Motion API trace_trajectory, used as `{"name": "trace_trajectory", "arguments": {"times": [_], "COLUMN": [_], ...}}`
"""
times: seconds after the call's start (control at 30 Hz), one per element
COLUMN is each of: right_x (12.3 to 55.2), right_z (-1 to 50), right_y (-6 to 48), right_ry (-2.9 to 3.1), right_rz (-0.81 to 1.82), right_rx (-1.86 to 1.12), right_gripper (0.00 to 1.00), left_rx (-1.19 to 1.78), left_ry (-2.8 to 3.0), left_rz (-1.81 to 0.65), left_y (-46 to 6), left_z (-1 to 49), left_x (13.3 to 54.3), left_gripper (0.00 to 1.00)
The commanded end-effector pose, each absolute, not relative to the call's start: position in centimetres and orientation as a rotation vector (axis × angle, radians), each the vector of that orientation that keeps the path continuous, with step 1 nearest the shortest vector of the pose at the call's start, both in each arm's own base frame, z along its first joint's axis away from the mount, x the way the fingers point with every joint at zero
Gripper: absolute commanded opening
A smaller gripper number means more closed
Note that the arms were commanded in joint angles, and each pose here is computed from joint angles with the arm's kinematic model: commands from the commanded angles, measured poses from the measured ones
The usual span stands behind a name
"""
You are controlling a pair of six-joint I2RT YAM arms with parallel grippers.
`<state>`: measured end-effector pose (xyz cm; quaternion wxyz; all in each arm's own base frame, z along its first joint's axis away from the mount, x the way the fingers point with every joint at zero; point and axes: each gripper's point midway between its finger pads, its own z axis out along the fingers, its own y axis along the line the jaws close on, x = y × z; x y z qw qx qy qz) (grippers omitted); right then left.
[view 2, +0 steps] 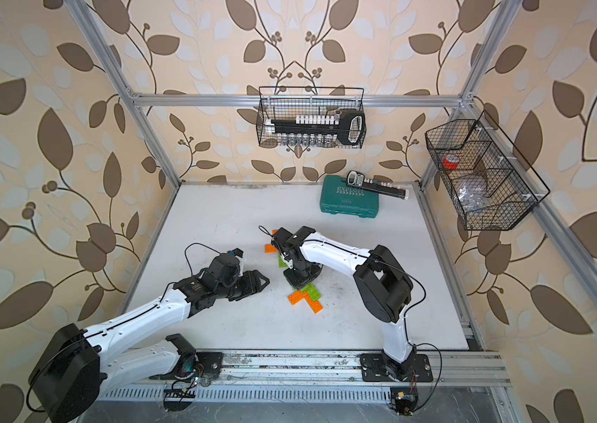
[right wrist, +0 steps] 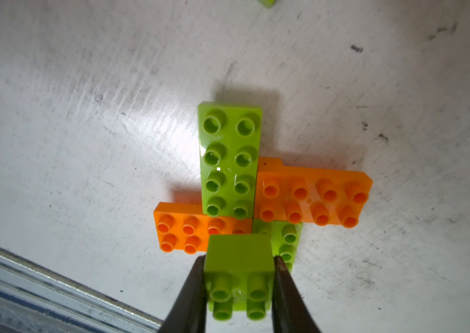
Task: Assemble a small pinwheel with lego
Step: Assemble the lego brick with the lego brick.
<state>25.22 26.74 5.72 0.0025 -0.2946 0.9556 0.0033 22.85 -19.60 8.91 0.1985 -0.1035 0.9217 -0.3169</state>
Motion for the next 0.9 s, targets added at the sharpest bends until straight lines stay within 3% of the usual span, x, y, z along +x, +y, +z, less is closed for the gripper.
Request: {"name": "trace_trajectory", "arguments": {"times": [0.0,0.87], "right_x": [25.9,25.2], "right_z": [5.4,1.3], "right_y": [26.8,24.6], "right_ry": [2.991,3.045], "right_rz": [-0.043,-0.154], "right_rx": [-0.933,-0.909], "right_gripper": [0.04,0.00], "left_rx": [-0.270,-0.273], "left_ry": [2.539,2.570], "left_rz": [-0.931,-0.917], "left_y": [-20.2,-20.4], "left_z": [10.4,10.1], "left_x": [23.6,23.8], "left_gripper": [0.65,0.65]}}
